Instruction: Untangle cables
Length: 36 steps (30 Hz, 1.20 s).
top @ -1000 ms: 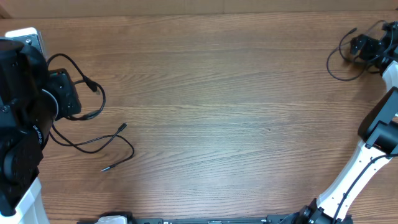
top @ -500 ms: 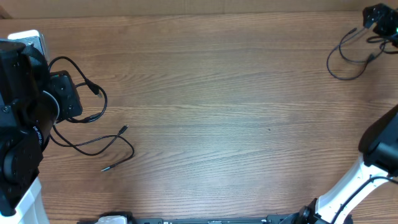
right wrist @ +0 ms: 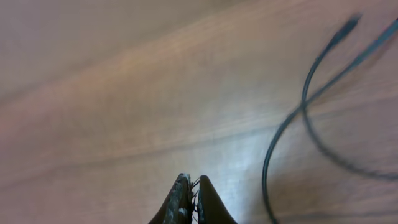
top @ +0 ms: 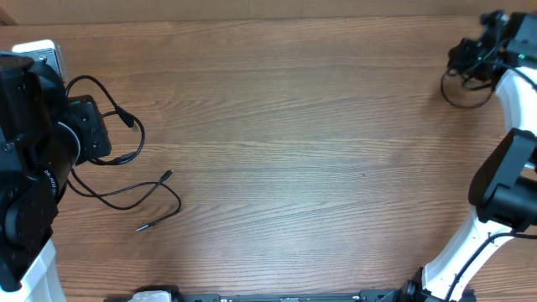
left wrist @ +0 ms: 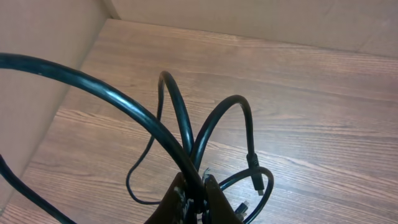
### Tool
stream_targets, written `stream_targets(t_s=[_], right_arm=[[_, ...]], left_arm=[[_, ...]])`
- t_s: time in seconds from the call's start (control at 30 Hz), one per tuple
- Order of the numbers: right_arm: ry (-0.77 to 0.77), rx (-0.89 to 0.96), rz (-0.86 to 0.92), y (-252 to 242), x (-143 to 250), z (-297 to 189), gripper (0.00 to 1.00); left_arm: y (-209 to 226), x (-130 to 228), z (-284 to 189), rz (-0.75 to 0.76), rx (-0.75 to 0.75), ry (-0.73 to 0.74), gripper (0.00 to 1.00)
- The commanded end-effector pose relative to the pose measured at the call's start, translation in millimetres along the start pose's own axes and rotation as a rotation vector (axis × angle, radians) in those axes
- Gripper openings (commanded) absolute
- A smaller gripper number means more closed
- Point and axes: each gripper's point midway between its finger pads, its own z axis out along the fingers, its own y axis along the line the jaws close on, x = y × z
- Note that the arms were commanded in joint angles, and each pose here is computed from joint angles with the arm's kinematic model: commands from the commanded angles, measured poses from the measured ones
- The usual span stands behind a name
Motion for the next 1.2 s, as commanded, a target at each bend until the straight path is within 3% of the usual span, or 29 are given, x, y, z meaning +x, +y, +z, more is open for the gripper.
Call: stream_targets(t_s=[0.0,0.33,0.87,1.17], right_arm=[[0.094,-0.002,-0.076,0,41,19,0.04],[0.310,0.070,-0.094,-25,115,20,0.04],[0.248,0.214,-0.056,-59,112,28,0.04],[0.250,0.249,-0.035,-78,133,56,0.04]], left_arm=[[-1,-2,-2,0.019,0.009,-0.012,0.04],[-1,-2,-2,0.023,0.008,-0.012,0.04],[-2,-1,-2,0.023,0.015,-0.009,0.04],[-2,-1,-2,0.022,0.016,-0.009,0.04]])
